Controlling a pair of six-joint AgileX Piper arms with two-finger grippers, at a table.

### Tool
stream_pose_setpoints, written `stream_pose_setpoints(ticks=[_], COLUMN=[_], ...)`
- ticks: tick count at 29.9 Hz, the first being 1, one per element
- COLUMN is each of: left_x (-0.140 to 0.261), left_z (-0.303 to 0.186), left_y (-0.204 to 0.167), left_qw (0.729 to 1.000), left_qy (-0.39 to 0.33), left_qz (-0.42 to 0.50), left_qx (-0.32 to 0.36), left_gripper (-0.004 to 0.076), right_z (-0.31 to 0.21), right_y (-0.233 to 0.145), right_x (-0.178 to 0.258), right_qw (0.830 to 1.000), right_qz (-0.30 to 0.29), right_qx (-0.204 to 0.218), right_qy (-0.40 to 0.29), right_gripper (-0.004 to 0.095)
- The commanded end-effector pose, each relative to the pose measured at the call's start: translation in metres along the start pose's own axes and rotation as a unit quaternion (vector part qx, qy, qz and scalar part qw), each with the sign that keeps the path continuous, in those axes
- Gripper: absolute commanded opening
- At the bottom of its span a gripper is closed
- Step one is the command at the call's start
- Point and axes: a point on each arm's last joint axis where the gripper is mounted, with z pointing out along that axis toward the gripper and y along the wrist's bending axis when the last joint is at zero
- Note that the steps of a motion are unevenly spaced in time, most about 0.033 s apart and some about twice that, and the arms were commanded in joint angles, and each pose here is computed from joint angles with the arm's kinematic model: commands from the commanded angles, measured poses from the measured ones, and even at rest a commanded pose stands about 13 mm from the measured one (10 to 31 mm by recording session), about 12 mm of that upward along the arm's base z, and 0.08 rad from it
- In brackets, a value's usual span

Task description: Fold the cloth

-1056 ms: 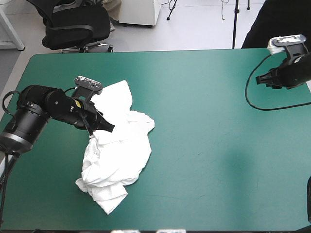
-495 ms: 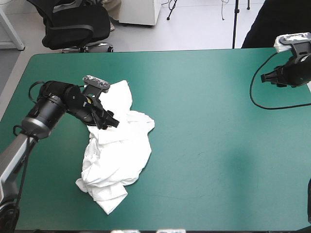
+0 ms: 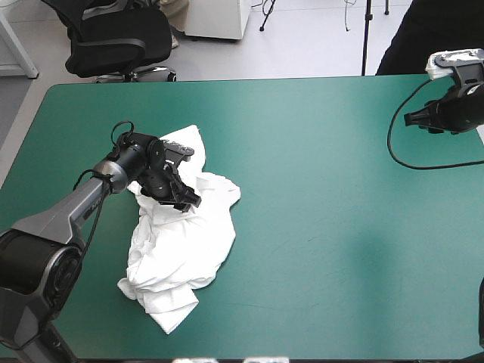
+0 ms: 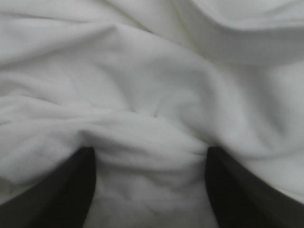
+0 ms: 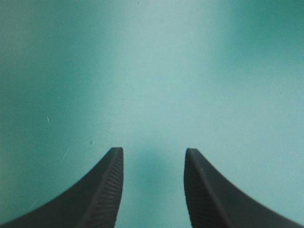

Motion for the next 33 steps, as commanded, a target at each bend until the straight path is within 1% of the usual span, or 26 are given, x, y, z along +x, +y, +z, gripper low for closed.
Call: stream_pose_setpoints(ticks=[1,5,7,9,11,12,14,15,16,21,23,28,33], left_x=[-0.008,-0.009,-0.009,-0.009,-0.009,-0.008,-0.008,-0.008,-0.008,-0.013,-0.019,-0.041,-0.062], left_z=[-0.013,0.001,0.011,0.022,0.03,0.033,0.035,0.035,0.035,0.027,0.02,0.0,-0.017], left_y=[-0.002,-0.001,-0.003,-0.006,-0.008,-0.009,-0.011,-0.011,-0.011,-0.016,-0.022,-0.051,-0.088], left_qw=[0.999,1.0,1.0,0.999,0.998,0.998,0.997,0.997,0.997,0.996,0.996,0.994,0.988], left_qy=[-0.04,-0.024,-0.007,0.009,0.023,0.028,0.03,0.03,0.031,0.032,0.023,-0.019,-0.052], left_qz=[-0.003,-0.004,-0.009,-0.017,-0.018,-0.021,-0.024,-0.019,-0.018,-0.014,0.007,0.056,0.104], left_qx=[0.0,0.003,0.018,0.035,0.053,0.061,0.073,0.073,0.073,0.084,0.087,0.091,0.102], left_gripper=[0.0484,0.0473,0.044,0.0389,0.0298,0.0237,0.0089,0.0028,-0.0015,-0.0017,-0.0017,-0.0017,-0.0017], right_z=[-0.028,-0.028,-0.028,-0.028,-0.028,-0.028,-0.028,-0.028,-0.028,-0.028,-0.028,-0.028,-0.028], right_y=[0.003,0.003,0.003,0.003,0.003,0.003,0.003,0.003,0.003,0.003,0.004,0.005,0.005], right_x=[-0.008,-0.008,-0.008,-0.008,-0.008,-0.008,-0.008,-0.008,-0.009,-0.009,-0.009,-0.01,-0.01], right_qw=[0.998,0.998,0.998,0.998,0.998,0.998,0.998,0.998,0.998,0.998,0.998,0.998,0.998], right_qz=[-0.006,-0.008,-0.007,-0.007,-0.007,-0.007,-0.007,-0.007,-0.007,-0.006,-0.003,-0.003,-0.003], right_qx=[0.01,0.008,0.007,0.007,0.007,0.007,0.007,0.007,0.007,0.004,-0.001,-0.003,-0.003], right_qy=[-0.061,-0.062,-0.063,-0.063,-0.063,-0.063,-0.064,-0.064,-0.065,-0.067,-0.069,-0.07,-0.07], right_gripper=[0.0391,0.0391,0.0391,0.0391,0.0391,0.0391,0.0391,0.0391,0.0391,0.0391,0.0391,0.0391,0.0391])
